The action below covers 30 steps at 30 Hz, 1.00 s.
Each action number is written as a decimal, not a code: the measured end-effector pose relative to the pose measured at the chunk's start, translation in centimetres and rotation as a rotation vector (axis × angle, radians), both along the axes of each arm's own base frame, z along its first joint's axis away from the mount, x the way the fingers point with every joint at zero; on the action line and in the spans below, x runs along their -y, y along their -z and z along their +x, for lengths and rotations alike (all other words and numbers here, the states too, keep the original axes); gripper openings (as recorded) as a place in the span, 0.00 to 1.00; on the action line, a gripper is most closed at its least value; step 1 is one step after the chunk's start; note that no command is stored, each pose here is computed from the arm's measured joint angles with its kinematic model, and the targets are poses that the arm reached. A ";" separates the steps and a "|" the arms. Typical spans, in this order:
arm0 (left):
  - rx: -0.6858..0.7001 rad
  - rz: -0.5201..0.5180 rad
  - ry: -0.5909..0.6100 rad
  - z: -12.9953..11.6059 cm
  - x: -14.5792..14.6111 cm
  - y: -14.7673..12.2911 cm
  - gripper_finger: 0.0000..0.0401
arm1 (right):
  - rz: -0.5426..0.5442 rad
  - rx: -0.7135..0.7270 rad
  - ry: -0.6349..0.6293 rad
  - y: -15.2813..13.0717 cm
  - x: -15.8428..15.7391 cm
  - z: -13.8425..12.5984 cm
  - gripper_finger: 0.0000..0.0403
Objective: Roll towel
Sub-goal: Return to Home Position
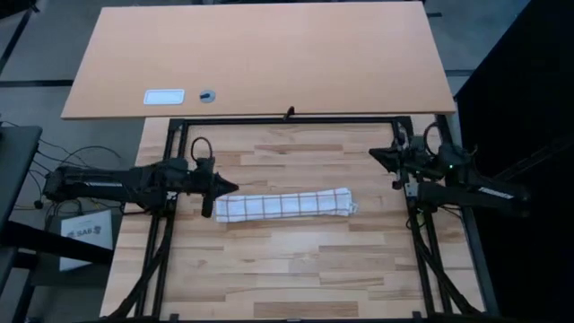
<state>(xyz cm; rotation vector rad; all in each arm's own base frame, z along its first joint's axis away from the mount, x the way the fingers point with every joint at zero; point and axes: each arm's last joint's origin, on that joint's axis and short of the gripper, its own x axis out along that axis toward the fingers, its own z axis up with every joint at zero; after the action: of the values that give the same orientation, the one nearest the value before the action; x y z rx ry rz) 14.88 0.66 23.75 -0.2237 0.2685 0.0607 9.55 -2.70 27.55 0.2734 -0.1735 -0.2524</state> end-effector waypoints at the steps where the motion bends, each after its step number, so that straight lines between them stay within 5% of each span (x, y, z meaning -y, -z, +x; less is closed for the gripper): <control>1: 0.022 -0.007 -0.005 -0.1 0.0 0.6 0.00 | 0.011 0.008 0.000 0.6 0.0 -0.1 0.00; 10: 0.168 -0.035 0.019 -2.0 0.4 2.9 0.00 | 0.018 0.120 -0.012 5.0 -0.3 -0.9 0.00; 30: 0.285 -0.085 0.017 -4.2 0.5 5.8 0.00 | -0.077 0.113 -0.056 8.5 -0.4 -0.4 0.00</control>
<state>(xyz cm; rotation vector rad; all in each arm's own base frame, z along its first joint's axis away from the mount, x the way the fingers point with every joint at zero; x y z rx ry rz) 10.70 0.16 17.99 -0.3108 -0.0113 0.0000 9.11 -2.33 19.09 0.2157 -0.2866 -0.1739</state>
